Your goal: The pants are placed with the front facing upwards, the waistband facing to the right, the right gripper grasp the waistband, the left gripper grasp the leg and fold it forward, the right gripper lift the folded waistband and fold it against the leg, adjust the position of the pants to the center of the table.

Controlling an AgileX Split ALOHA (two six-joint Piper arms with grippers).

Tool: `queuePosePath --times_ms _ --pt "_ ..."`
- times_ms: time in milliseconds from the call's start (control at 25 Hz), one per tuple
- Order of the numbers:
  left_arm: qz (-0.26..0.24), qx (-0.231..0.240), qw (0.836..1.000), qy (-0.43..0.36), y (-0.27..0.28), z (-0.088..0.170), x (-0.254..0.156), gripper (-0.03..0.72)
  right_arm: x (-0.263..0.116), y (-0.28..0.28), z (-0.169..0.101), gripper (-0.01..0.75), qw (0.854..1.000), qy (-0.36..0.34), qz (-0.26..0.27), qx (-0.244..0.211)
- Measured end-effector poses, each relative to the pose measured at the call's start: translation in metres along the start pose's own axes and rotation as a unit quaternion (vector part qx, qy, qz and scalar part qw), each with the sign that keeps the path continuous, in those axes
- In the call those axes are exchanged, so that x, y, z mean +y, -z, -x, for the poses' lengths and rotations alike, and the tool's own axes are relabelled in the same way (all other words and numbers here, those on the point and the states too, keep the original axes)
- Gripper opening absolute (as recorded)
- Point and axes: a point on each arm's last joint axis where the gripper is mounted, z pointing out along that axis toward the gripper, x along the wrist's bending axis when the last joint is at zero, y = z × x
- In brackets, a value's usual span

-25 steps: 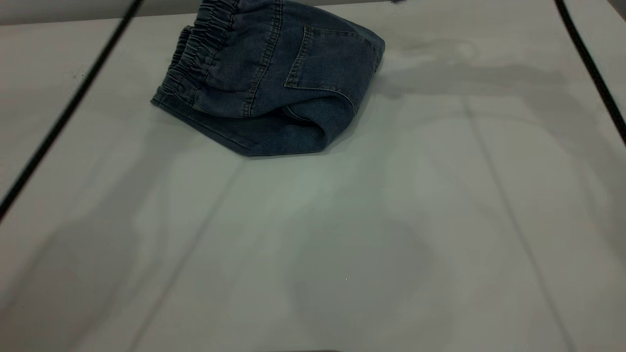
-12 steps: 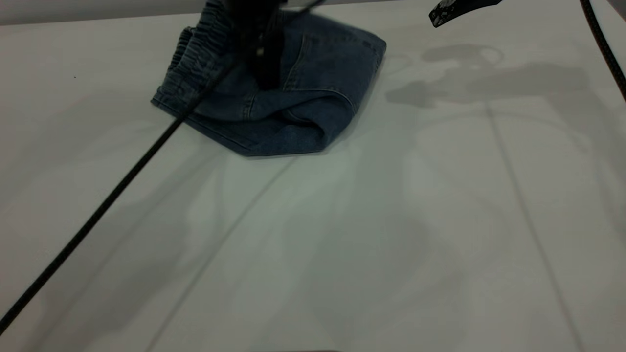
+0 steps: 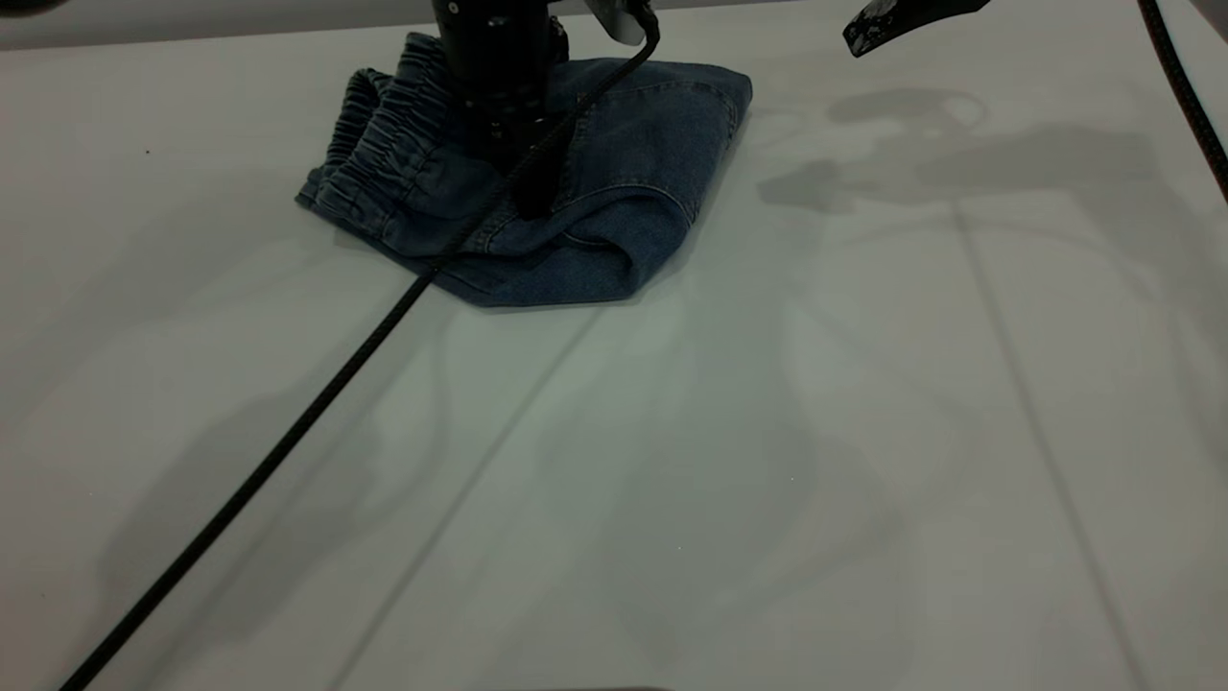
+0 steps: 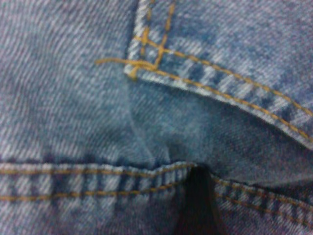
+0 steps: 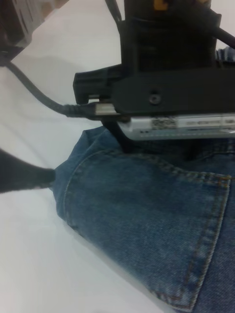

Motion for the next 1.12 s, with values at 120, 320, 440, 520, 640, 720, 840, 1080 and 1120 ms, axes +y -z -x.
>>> queuePosePath --times_ms 120,320,440,520,640,720,840,1080,1120 --pt "0.006 -0.003 0.997 0.073 0.0 0.0 0.001 0.5 0.001 0.0 0.0 0.589 1.0 0.0 0.003 -0.002" --pt "0.017 -0.017 0.962 0.272 0.001 0.002 0.004 0.496 0.002 0.001 0.0 0.589 1.0 0.003 0.008 -0.004" --pt "0.023 -0.031 0.937 0.348 0.001 0.002 0.006 0.496 0.003 0.001 -0.001 0.589 1.0 0.005 0.01 -0.004" --pt "0.038 -0.048 0.926 0.372 0.003 0.001 0.009 0.496 0.003 0.001 -0.001 0.589 1.0 0.005 0.011 -0.005" --pt "0.062 -0.072 0.919 0.383 0.007 0.004 0.019 0.496 0.003 0.001 -0.001 0.589 1.0 0.005 0.011 -0.004" --pt "0.073 -0.079 0.923 0.369 0.009 0.012 0.029 0.496 0.004 0.001 -0.001 0.589 1.0 0.005 0.012 -0.005" --pt "0.09 -0.077 0.932 0.342 0.015 0.022 0.044 0.496 0.004 0.001 -0.001 0.589 1.0 0.005 0.012 -0.005" --pt "0.134 -0.017 0.941 0.311 0.048 0.007 0.052 0.495 0.004 0.001 -0.001 0.589 1.0 0.005 0.012 -0.005" --pt "0.136 -0.001 0.944 0.301 0.053 0.003 0.051 0.495 0.004 0.001 -0.001 0.589 1.0 0.005 0.012 -0.005"
